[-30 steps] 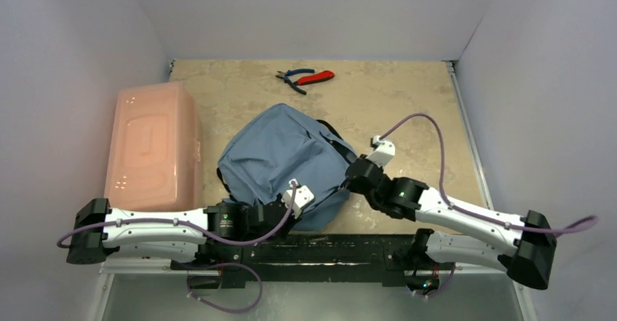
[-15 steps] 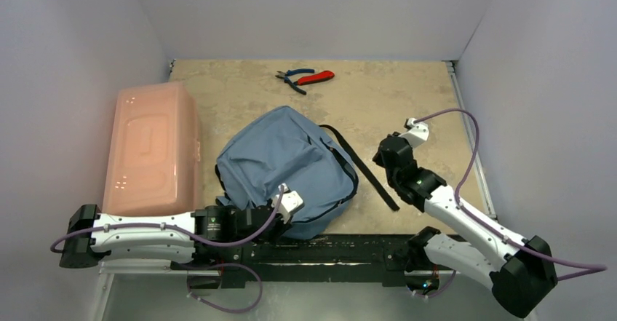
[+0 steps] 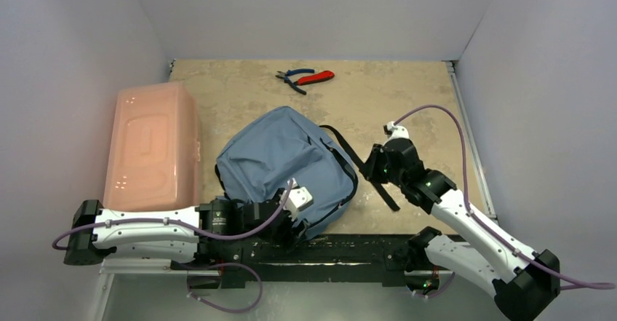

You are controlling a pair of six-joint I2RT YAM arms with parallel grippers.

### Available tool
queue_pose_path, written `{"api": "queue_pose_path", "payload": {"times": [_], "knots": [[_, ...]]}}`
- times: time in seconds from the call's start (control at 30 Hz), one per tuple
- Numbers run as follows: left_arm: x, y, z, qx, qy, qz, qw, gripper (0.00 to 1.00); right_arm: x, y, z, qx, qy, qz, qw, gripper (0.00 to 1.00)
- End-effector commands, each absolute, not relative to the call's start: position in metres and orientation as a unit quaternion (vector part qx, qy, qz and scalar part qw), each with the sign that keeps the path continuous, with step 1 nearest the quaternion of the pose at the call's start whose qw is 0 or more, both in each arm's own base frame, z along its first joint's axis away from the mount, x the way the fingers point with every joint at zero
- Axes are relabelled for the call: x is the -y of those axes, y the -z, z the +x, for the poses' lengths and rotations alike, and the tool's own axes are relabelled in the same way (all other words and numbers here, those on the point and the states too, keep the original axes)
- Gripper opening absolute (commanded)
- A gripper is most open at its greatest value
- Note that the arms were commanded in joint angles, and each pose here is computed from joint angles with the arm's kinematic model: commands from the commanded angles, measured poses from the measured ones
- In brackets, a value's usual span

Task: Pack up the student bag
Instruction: Zip the student bag at the center of the board.

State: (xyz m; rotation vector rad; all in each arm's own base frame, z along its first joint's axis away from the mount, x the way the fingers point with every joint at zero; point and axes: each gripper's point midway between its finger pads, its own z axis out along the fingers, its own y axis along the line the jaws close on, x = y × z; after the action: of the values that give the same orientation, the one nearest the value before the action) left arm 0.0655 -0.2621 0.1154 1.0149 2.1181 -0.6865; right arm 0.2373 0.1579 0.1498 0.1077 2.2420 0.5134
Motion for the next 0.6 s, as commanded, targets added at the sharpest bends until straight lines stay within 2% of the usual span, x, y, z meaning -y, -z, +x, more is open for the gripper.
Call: {"api": "queue_pose_path", "payload": {"times": [0.0,0.1,0.13,0.17,0.37,0.57], "knots": [[0.293,-0.185,0.079,-0.783,0.305,0.365,0.401,0.74,-0.166,-0.138,0.198,-0.911,-0.238,-0.011,0.338,0.19],[0.305,-0.207,0.097,-0.779,0.277,0.357,0.435,0.76,-0.171,-0.139,0.194,-0.910,-0.252,-0.018,0.330,0.19],[0.310,-0.210,0.102,-0.778,0.269,0.355,0.442,0.77,-0.178,-0.140,0.194,-0.908,-0.277,0.039,0.311,0.56],[0.315,-0.210,0.107,-0.778,0.261,0.355,0.447,0.77,-0.180,-0.138,0.193,-0.909,-0.283,0.066,0.298,0.62],[0.339,-0.184,0.130,-0.799,0.226,0.352,0.432,0.75,-0.176,-0.124,0.191,-0.915,-0.271,0.124,0.271,0.65],[0.356,-0.145,0.134,-0.813,0.204,0.374,0.398,0.62,-0.182,-0.134,0.185,-0.909,-0.299,0.112,0.270,0.54]]}}
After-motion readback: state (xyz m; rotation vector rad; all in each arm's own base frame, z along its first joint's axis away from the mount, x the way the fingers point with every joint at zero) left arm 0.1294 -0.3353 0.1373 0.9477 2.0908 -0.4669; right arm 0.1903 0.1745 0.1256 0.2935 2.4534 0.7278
